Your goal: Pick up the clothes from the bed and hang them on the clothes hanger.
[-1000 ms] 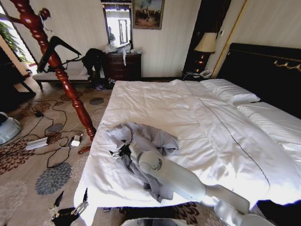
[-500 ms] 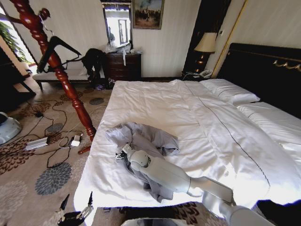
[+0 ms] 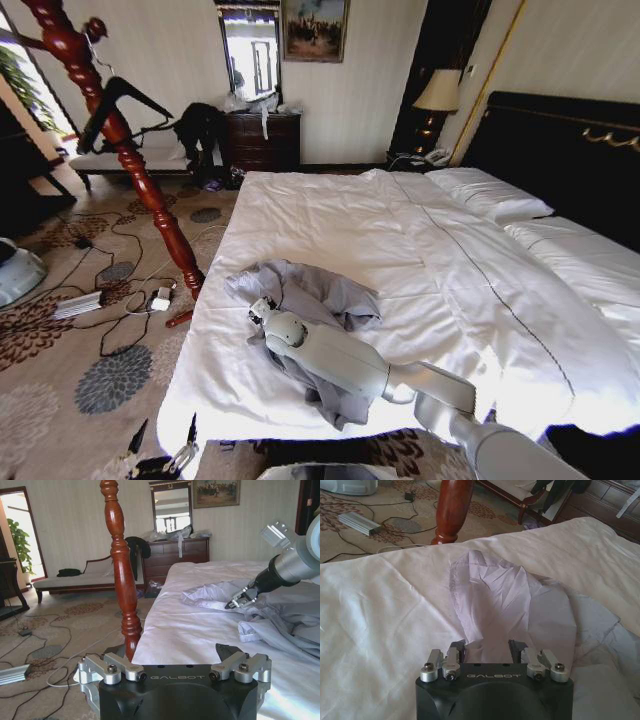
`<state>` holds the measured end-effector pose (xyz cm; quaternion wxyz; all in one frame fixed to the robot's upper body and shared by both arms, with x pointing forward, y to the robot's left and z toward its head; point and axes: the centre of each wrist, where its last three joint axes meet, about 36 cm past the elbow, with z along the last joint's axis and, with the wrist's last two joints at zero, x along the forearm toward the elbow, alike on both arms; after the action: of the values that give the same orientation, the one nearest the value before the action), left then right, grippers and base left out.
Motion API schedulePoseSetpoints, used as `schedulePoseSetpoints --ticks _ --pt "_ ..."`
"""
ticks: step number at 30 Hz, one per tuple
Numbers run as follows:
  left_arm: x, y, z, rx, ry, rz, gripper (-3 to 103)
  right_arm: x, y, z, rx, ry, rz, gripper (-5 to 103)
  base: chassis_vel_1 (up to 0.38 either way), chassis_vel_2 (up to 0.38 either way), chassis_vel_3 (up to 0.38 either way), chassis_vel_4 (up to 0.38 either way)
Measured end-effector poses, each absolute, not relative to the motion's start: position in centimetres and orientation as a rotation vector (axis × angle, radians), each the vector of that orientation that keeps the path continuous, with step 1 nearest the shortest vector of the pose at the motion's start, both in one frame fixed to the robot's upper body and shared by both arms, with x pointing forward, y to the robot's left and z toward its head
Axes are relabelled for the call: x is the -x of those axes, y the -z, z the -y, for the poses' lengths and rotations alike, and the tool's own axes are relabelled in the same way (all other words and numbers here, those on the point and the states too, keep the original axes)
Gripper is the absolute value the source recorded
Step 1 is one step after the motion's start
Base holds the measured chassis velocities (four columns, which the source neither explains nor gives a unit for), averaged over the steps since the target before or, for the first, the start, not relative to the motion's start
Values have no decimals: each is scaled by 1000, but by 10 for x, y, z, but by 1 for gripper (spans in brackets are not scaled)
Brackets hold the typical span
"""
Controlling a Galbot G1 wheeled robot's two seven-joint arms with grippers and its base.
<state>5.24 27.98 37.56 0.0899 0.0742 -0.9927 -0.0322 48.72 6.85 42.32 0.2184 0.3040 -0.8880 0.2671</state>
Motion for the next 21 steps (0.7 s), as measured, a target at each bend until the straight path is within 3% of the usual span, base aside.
schedulePoseSetpoints --ticks 1,3,7,10,12,21 --pt "-52 -375 -280 -222 95 2951 100 -488 -422 -68 -847 -750 2451 44 0 0 0 0" --pt "-52 -375 -281 -223 96 2950 100 -488 -420 -67 -853 -762 2443 44 0 0 0 0" --pt "-51 -373 -283 -231 100 2946 100 -479 -412 -67 -878 -768 2395 22 0 0 0 0" --pt "-51 -373 -284 -238 97 2948 100 -475 -409 -68 -881 -757 2378 16 0 0 0 0" --pt "-52 -375 -284 -243 93 2953 100 -474 -409 -70 -875 -742 2373 6 0 0 0 0" --pt "-53 -376 -286 -253 94 2959 100 -484 -440 -65 -839 -629 2443 0 0 0 0 0"
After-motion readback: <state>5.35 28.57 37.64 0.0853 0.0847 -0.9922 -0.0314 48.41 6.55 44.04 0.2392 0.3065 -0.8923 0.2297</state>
